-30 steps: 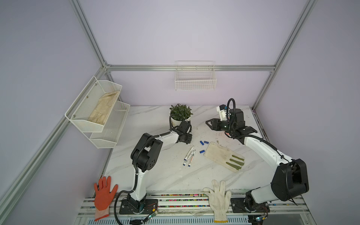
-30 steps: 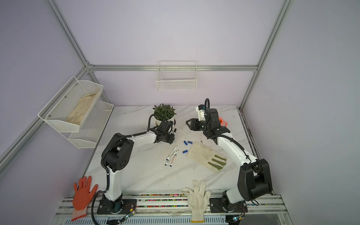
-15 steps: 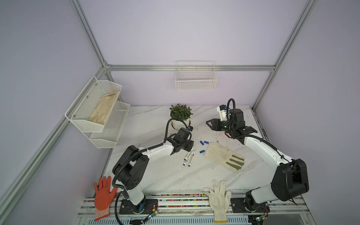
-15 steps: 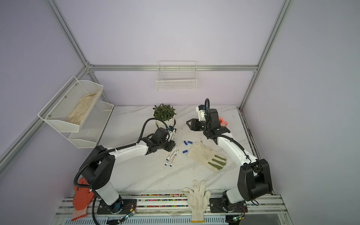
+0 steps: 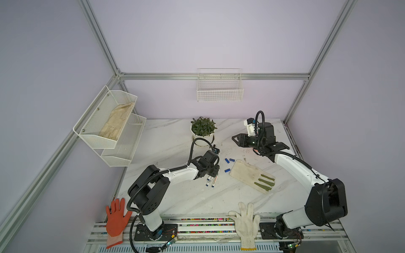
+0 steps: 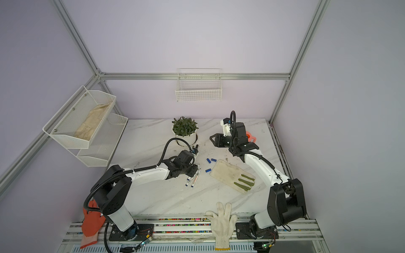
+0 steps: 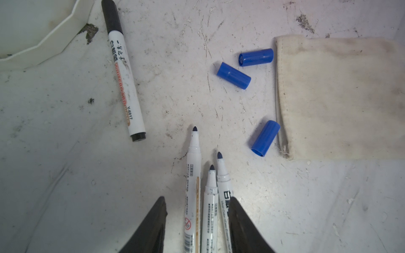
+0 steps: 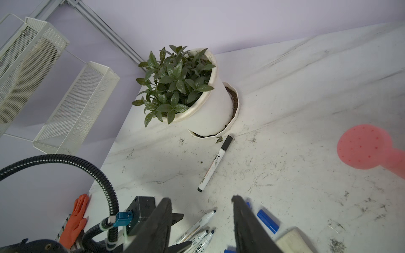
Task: Insert the pens into the pen caps
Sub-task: 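Move the left gripper down over the remaining white markers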
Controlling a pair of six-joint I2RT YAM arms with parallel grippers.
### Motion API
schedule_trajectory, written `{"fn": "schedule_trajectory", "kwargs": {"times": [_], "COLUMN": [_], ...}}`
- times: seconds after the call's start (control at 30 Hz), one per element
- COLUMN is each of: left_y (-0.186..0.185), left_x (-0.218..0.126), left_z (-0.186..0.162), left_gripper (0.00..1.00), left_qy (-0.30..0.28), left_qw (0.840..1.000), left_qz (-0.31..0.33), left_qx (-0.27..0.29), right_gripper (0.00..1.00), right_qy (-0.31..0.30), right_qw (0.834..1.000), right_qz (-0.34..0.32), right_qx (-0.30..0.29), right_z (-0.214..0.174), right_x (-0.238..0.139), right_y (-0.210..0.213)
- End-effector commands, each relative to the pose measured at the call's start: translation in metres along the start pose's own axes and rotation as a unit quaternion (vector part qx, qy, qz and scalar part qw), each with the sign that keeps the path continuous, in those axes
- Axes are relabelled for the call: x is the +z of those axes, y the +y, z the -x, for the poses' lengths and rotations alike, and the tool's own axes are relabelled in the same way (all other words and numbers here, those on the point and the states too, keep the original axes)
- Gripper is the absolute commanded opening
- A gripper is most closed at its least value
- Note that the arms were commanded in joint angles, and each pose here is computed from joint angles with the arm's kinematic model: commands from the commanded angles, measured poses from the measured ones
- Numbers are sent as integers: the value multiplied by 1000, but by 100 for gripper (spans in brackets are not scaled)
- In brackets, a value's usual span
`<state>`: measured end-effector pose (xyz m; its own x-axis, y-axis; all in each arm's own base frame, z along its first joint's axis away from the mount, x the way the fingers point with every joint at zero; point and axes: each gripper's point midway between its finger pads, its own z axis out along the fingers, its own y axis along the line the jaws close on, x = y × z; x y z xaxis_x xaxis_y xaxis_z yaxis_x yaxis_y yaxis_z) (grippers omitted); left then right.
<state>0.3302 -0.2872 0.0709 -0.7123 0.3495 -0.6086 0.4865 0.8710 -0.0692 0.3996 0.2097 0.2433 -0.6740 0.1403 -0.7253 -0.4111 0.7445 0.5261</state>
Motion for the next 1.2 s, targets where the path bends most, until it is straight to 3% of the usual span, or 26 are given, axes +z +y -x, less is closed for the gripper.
{"fn": "schedule_trajectory", "kwargs": {"times": [0.0, 0.7, 1.17], "left_y": [6, 20, 14], "left_x": [6, 20, 20], "left_z": [-14, -29, -69], "left_gripper": [45, 42, 39], "left_qy": [21, 44, 110], "left_qw": [1000, 998, 994], "left_qz": [13, 34, 8], "left_qx": [4, -10, -9], "right_gripper": [48, 46, 45], "right_qy": [4, 6, 7], "right_qw": [1000, 1000, 1000], "right_qz": [-11, -7, -10], "right_qx": [-2, -3, 2], "right_z": [-3, -6, -7], "right_x": [-3, -4, -2], "right_y": [-4, -3, -5]}}
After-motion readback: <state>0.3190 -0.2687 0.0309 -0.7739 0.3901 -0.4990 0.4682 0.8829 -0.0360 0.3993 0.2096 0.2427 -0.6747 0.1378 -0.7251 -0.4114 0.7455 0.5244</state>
